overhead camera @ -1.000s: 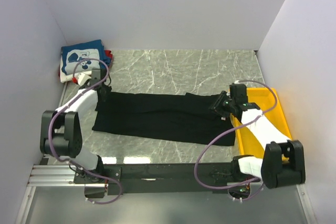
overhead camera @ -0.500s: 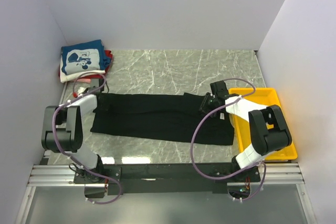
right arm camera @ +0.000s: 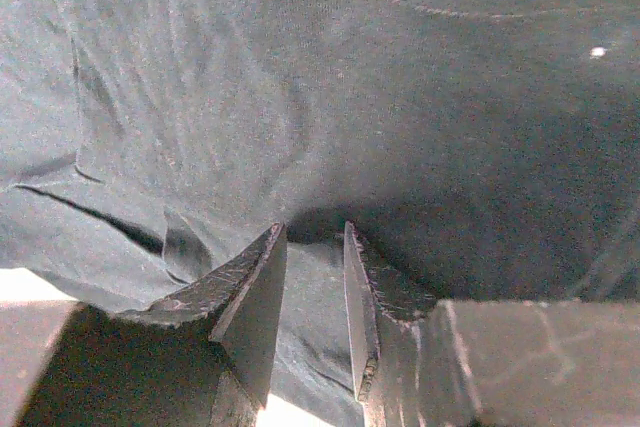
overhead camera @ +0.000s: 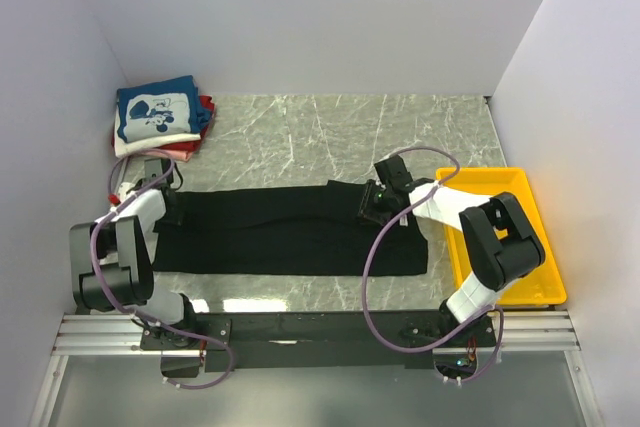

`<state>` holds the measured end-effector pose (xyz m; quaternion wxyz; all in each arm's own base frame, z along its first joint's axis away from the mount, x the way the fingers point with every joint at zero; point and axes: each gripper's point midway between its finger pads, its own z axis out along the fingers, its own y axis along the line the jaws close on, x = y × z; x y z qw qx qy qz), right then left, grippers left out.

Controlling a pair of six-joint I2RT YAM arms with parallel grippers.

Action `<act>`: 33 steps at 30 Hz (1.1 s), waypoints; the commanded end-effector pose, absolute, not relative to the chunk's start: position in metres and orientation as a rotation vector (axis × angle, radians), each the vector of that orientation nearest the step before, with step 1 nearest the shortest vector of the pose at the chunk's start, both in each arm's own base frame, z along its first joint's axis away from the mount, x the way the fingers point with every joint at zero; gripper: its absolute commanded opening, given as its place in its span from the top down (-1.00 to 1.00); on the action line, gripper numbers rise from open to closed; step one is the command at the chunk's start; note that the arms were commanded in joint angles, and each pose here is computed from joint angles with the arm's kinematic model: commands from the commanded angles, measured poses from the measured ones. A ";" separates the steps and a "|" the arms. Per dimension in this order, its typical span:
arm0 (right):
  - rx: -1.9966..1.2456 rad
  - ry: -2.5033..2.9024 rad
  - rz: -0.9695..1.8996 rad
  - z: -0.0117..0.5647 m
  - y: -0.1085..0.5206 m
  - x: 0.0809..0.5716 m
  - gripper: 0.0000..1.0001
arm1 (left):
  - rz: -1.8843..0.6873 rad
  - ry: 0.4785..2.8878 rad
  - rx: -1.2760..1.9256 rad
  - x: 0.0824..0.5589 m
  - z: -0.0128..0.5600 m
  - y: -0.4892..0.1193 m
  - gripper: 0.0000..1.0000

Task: Fold and stack the t-shirts
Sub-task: Fold the tshirt

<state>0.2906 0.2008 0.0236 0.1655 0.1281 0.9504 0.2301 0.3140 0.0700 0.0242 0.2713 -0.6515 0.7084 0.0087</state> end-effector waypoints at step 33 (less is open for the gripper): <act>0.578 2.563 0.456 0.051 0.112 0.395 0.13 | -0.729 2.434 -0.024 0.433 0.088 -0.319 -0.18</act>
